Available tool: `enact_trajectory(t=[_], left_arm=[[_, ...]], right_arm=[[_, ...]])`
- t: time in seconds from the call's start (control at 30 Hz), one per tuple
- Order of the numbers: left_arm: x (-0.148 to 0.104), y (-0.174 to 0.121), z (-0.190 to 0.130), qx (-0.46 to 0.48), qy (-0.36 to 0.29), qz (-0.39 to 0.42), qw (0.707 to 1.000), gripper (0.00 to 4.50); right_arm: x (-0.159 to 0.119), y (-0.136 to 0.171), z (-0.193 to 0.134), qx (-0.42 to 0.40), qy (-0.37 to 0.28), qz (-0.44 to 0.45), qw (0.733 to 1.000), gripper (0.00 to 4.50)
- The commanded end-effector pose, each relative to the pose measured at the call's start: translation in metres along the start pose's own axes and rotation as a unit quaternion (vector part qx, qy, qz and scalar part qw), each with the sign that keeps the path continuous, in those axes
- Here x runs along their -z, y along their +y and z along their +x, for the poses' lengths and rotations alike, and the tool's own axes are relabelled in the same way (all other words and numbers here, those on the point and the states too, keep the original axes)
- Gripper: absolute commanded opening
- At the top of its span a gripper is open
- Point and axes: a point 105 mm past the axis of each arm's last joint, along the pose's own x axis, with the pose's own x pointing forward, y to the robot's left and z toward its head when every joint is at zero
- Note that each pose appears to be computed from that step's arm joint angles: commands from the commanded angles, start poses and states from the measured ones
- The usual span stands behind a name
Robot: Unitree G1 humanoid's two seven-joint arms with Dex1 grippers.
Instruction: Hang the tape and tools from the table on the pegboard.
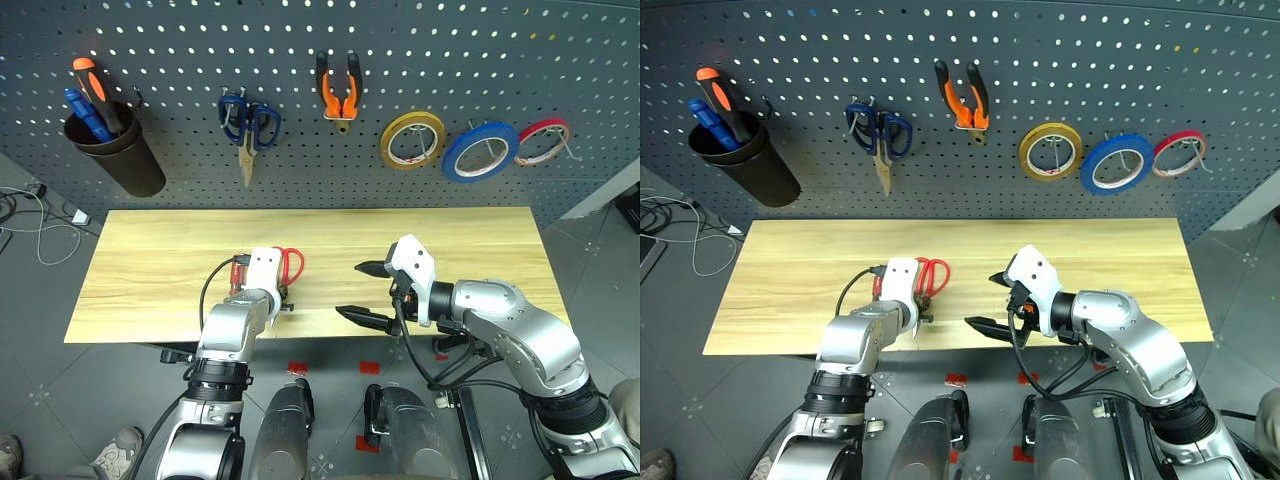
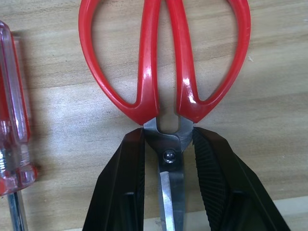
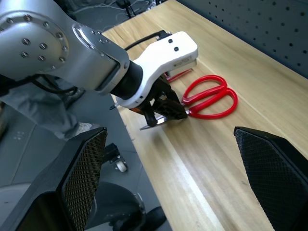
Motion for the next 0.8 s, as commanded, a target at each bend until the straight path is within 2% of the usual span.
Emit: enact_trajectory(t=[0.03, 0.17, 0.27, 0.4, 0.53, 0.67, 0.8], left_arm=[[-0.006, -0.004, -0.013, 0.013, -0.057, 0.009, 0.998, 1.14], [-0.027, -0.001, -0.046, 0.014, -0.177, 0.061, 0.982, 1.14], [-0.035, 0.008, -0.071, -0.012, -0.242, 0.110, 0.964, 1.14], [-0.061, 0.015, -0.113, -0.047, -0.353, 0.176, 0.918, 1.14], [-0.086, 0.026, -0.147, -0.097, -0.422, 0.207, 0.877, 1.14], [-0.108, 0.018, -0.171, -0.096, -0.482, 0.244, 0.836, 1.14], [-0.124, 0.014, -0.186, -0.099, -0.519, 0.264, 0.807, 1.14]], right_arm=[[-0.024, -0.004, -0.007, 0.045, -0.042, -0.072, 0.995, 4.50], [-0.052, -0.012, -0.010, 0.125, -0.096, -0.144, 0.977, 4.50], [-0.068, -0.010, -0.011, 0.160, -0.131, -0.160, 0.965, 4.50], [-0.083, -0.002, -0.010, 0.173, -0.170, -0.165, 0.956, 4.50], [-0.093, 0.003, -0.015, 0.183, -0.218, -0.153, 0.946, 4.50], [-0.096, 0.003, -0.019, 0.181, -0.236, -0.149, 0.943, 4.50], [-0.098, 0.000, -0.020, 0.183, -0.242, -0.150, 0.941, 4.50]])
